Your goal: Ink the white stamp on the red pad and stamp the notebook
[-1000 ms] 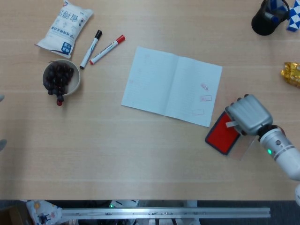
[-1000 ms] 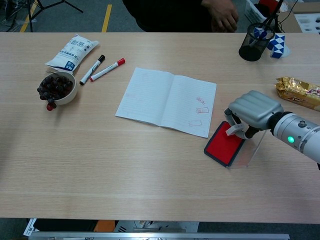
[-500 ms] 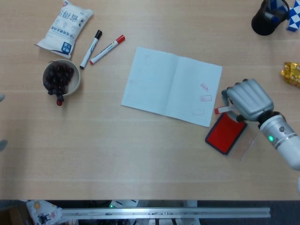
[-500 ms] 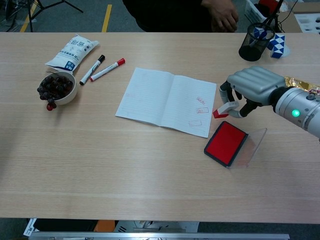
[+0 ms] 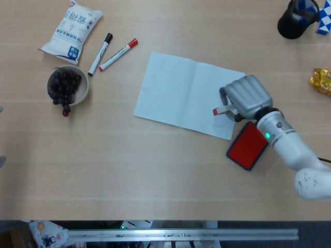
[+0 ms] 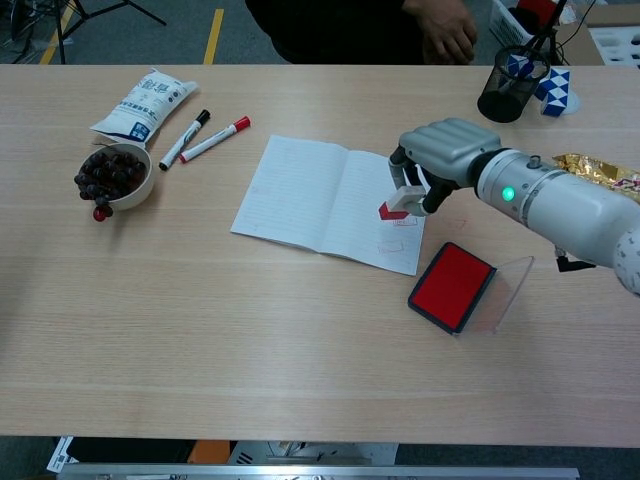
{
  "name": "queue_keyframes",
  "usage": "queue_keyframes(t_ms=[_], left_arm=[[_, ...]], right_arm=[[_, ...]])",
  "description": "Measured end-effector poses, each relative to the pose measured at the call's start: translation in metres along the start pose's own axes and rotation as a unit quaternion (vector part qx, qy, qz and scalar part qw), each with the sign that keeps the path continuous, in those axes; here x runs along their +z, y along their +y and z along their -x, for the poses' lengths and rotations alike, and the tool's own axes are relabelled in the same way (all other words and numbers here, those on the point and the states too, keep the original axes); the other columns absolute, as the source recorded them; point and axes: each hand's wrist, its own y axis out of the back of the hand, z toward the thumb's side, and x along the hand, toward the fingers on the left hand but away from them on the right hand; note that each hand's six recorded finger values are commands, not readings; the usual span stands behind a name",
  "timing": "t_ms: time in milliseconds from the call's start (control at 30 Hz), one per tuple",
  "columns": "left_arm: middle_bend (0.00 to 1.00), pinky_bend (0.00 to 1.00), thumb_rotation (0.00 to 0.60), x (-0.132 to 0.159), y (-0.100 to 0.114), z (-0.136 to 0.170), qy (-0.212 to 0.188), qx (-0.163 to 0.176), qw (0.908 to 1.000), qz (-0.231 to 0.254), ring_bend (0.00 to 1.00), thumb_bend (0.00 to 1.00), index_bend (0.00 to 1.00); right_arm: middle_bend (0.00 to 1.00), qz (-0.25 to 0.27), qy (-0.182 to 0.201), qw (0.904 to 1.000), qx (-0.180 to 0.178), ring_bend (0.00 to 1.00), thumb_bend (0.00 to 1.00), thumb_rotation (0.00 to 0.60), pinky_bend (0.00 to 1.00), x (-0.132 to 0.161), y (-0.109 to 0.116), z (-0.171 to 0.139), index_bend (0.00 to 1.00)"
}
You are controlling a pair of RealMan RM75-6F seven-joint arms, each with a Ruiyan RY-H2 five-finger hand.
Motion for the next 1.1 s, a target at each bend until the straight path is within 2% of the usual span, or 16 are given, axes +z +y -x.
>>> queue_keyframes(t_ms=[233,467,667,1100], left_arm=[[0.16,0.12,0.600,0.001,-0.001,0.001,-0.002,-0.004,1.0000,-0.001,0.20,0.12,0.11],[0.16,0.12,0.600,0.000,-0.002,0.000,0.000,-0.007,1.0000,-0.002,0.20,0.12,0.11],[0.16,0.12,0.600,-0.001,-0.004,0.000,0.001,-0.010,0.9999,-0.003,0.20,0.12,0.11],[0.16,0.12,0.600,-0.004,-0.007,-0.001,0.006,-0.016,0.9999,-0.003,0.20,0.12,0.11]], right_arm=[[0.65,-0.008,-0.008,0.9999,0.010,0.54,0.47,0.600,0.47,0.016,0.002,0.021,0.79],[0.67,-0.049,-0.022,0.9982,0.024,0.56,0.49,0.600,0.47,0.027,0.002,0.038,0.80],[0.67,-0.076,-0.029,0.9962,0.030,0.56,0.49,0.600,0.47,0.035,-0.001,0.045,0.81],[0.69,-0.098,-0.041,0.9937,0.038,0.58,0.51,0.600,0.47,0.043,-0.006,0.056,0.83]])
